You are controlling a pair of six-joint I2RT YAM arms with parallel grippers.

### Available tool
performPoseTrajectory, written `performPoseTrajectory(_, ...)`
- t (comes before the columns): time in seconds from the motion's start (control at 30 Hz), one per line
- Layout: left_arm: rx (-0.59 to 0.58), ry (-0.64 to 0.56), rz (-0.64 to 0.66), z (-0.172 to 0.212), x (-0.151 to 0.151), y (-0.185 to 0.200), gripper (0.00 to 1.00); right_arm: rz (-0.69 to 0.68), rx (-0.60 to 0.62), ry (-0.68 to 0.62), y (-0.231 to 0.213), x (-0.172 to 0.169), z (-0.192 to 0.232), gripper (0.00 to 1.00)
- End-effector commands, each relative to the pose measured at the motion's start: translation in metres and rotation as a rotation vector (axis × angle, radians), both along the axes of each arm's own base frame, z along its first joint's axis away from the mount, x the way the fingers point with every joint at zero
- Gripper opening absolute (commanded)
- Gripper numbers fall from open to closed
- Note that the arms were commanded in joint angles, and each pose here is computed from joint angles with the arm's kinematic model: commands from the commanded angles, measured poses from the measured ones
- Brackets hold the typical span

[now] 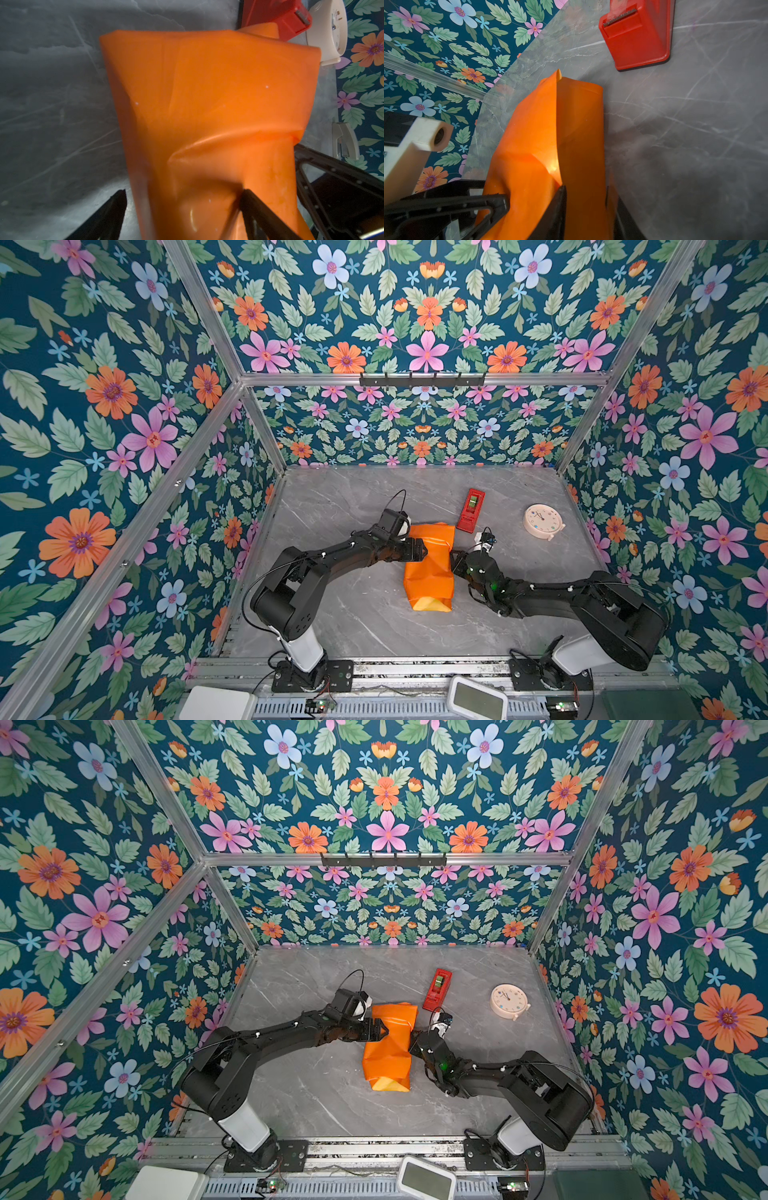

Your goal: Wrap the gift box in paper

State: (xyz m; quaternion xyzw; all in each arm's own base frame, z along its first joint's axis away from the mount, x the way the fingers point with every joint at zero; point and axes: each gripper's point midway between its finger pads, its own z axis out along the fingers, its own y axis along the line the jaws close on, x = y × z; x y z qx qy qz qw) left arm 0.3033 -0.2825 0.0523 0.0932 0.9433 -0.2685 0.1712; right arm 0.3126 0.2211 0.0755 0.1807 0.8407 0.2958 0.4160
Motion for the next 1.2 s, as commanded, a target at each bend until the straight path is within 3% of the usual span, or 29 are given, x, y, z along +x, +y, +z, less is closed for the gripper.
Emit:
performPoseTrajectory(0.0,0.272,0.137,0.026,-0.045,-0.034,0.052,0.87,0.079,0.069,-0.018,0.018,-0.006,0.017,0.35)
performPoseTrajectory(0.13,0.273,0.135,0.025,-0.045,-0.034,0.053,0.87,0.038,0.042,-0.043,0.004,-0.008,0.031,0.36)
performPoseTrajectory(0.3,0.272,0.138,0.025,-0.046,-0.034,0.052,0.88,0.032,0.086,-0.094,0.002,-0.009,0.051,0.28)
performPoseTrajectory(0.53,0.273,0.140,0.024,-0.047,-0.034,0.052,0.87,-0.004,0.184,-0.133,0.007,0.000,0.061,0.00)
performPoseTrajectory(0.83,0.275,0.136,0.017,-0.045,-0.032,0.051,0.87,-0.076,0.228,-0.135,0.007,0.009,0.049,0.00)
performPoseTrajectory(1.17,0.273,0.140,0.012,-0.047,-0.033,0.051,0.87,-0.099,0.159,-0.130,0.003,0.009,0.026,0.00)
